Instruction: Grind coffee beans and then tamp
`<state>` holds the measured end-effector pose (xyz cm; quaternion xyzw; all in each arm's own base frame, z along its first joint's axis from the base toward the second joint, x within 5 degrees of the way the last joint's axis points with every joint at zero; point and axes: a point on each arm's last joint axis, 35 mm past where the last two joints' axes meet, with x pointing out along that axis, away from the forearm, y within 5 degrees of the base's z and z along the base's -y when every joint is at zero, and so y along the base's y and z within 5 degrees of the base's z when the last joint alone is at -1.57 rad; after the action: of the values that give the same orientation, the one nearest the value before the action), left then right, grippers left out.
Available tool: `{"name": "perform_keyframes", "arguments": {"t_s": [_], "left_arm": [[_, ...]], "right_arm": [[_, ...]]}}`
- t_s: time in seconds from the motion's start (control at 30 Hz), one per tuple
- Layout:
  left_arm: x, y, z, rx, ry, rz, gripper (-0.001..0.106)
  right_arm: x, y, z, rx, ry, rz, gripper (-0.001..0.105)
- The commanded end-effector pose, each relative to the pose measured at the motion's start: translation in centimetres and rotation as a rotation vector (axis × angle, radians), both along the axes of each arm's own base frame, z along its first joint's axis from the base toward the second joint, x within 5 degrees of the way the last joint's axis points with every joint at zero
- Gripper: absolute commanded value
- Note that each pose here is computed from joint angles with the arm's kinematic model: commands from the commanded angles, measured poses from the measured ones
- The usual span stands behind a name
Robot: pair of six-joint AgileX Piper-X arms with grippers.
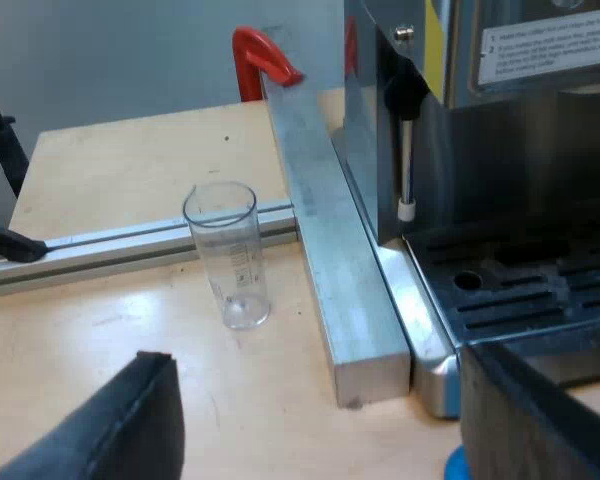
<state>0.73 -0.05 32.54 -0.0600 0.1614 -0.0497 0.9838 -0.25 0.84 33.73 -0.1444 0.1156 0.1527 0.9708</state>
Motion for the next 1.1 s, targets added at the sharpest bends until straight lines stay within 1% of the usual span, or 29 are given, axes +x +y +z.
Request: {"name": "perform_keyframes", "arguments": {"t_s": [0.03, 0.07, 0.1, 0.17, 0.27, 0.47, 1.1], "left_arm": [[1.8, -0.2, -2.2, 0.013, 0.045, 0.021, 0.061], [2.2, -0.2, -2.8, 0.015, 0.06, 0.021, 0.061], [2.2, -0.2, -2.9, 0.015, 0.063, 0.021, 0.061], [2.9, -0.3, -3.9, 0.017, 0.074, 0.021, 0.061], [3.3, -0.4, -4.1, 0.014, 0.055, 0.021, 0.061], [3.3, -0.4, -4.1, 0.014, 0.056, 0.013, 0.061], [3.2, -0.4, -4.1, 0.011, 0.056, 0.007, 0.061]], "right_arm": [[1.1, 0.0, -1.0, -0.018, 0.031, -0.014, 0.067], [1.4, -0.1, -1.5, -0.021, 0.047, -0.022, 0.067], [1.5, -0.1, -1.7, -0.022, 0.056, -0.026, 0.067], [1.8, -0.1, -2.3, -0.026, 0.076, -0.035, 0.067], [2.2, -0.1, -3.1, -0.028, 0.103, -0.036, 0.067], [2.8, -0.1, -4.3, -0.03, 0.141, -0.036, 0.067], [2.9, -0.1, -4.4, -0.03, 0.14, -0.044, 0.067]]}}
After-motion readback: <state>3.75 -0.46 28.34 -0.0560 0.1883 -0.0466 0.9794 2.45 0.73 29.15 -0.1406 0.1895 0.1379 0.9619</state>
